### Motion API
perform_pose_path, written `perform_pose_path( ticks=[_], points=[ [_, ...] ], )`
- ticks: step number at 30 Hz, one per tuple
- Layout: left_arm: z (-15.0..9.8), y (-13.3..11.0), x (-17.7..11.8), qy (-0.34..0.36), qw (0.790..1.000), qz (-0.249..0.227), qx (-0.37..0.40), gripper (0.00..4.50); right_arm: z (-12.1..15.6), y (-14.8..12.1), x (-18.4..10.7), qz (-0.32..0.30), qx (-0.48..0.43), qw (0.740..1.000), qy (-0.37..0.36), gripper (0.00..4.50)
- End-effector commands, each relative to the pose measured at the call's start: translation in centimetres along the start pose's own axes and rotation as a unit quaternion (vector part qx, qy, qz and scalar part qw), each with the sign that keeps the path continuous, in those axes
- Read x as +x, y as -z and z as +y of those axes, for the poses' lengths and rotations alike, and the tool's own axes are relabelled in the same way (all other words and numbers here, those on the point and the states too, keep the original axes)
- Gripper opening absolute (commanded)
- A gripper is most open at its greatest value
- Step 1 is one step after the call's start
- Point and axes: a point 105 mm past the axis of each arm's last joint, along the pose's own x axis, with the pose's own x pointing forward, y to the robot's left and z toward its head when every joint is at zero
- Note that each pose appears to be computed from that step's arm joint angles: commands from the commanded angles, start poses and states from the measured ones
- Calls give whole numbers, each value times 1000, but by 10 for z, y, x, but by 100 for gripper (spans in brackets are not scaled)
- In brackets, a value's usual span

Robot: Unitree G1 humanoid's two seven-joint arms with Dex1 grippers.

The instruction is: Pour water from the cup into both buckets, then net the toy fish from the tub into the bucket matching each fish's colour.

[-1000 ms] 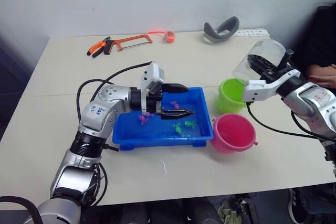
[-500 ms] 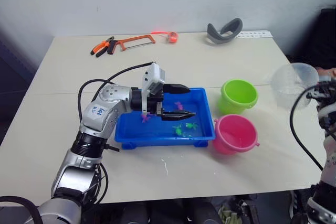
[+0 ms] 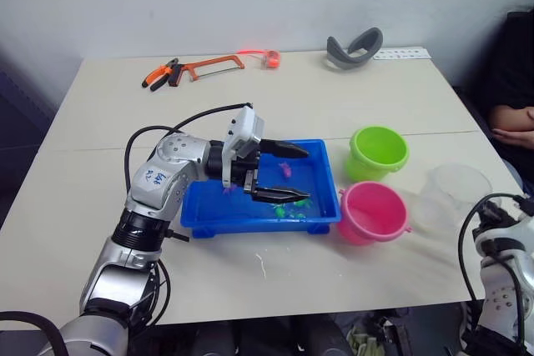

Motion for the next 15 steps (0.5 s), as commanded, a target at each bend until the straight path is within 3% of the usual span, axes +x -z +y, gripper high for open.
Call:
perform_pose_path(
  ticks=[1, 4, 6, 10, 15],
  points=[
    [-4, -8, 0, 6, 1000, 2, 29, 450, -14, -13, -4, -30, -20, 999, 14, 243],
    [-5, -7, -2, 4, 1000, 4, 27, 450, -26, -14, -18, -33, -43, 998, 19, 386],
    [-5, -6, -3, 0, 1000, 6, 24, 450, -32, -19, -33, -36, -69, 997, 14, 444],
    [-2, -3, -9, -22, 1000, 7, 16, 450, -29, -44, -68, -54, -140, 988, -27, 444],
    [3, 0, -16, -59, 998, 0, -7, 450, 32, -73, -93, -57, -213, 953, -208, 444]
  ],
)
